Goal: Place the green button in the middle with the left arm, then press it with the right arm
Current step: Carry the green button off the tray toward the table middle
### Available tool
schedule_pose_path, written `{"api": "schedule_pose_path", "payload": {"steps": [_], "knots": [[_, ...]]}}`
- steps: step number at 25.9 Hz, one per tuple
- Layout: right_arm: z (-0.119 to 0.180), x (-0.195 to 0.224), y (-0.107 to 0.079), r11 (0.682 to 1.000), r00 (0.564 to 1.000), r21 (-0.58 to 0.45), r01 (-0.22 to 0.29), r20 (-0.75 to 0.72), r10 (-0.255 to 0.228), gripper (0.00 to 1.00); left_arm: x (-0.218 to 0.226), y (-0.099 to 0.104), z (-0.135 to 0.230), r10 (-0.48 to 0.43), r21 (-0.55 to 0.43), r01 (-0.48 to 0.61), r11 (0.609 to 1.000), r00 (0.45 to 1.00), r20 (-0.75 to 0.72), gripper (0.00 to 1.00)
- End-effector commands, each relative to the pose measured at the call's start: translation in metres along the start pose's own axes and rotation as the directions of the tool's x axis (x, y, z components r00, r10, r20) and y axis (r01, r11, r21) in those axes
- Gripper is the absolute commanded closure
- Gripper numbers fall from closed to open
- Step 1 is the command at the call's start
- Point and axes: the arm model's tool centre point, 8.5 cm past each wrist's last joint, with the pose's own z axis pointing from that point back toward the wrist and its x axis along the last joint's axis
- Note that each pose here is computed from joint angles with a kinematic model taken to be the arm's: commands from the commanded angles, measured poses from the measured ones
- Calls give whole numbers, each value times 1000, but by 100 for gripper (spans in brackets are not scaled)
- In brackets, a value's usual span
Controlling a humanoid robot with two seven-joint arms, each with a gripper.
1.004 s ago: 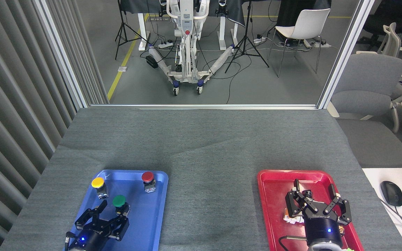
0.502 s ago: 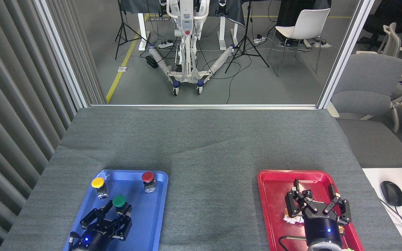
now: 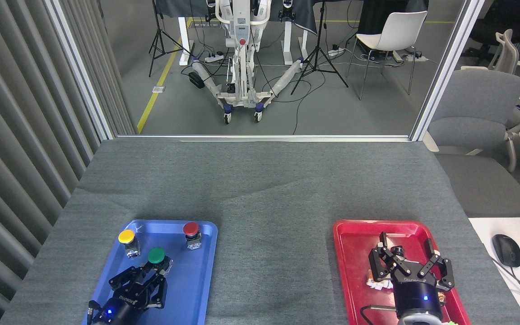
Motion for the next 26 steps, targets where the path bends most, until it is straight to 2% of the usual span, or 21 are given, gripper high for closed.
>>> {"api": "schedule_pose_path", "payload": {"steps": [1, 4, 7, 11, 16, 20, 26], "knots": [[0, 0, 1, 1000, 1000, 4, -1, 0, 1, 0, 17, 27, -5, -17, 122, 10, 993, 998, 58, 100], [0, 0, 1, 1000, 1000, 4, -1, 0, 1, 0, 63, 24, -22, -7, 116, -14, 993, 984, 179, 100], [0, 0, 1, 1000, 1000, 4, -1, 0, 1, 0, 116, 29, -51, -10, 126, -30, 992, 952, 305, 100], [0, 0, 0, 1000, 1000, 2, -1, 0, 1, 0, 174, 25, -72, -26, 111, -21, 994, 912, 410, 100], [0, 0, 0, 1000, 1000, 4, 1, 0, -1, 0, 232, 0, -90, -16, -27, 34, 999, 869, 494, 100], [0, 0, 1, 1000, 1000, 4, 1, 0, -1, 0, 258, -10, -96, 2, -68, 38, 997, 858, 513, 100], [1, 1, 1, 1000, 1000, 5, 4, 0, -4, 0, 262, -13, -96, -21, -73, 66, 995, 868, 496, 100]]}}
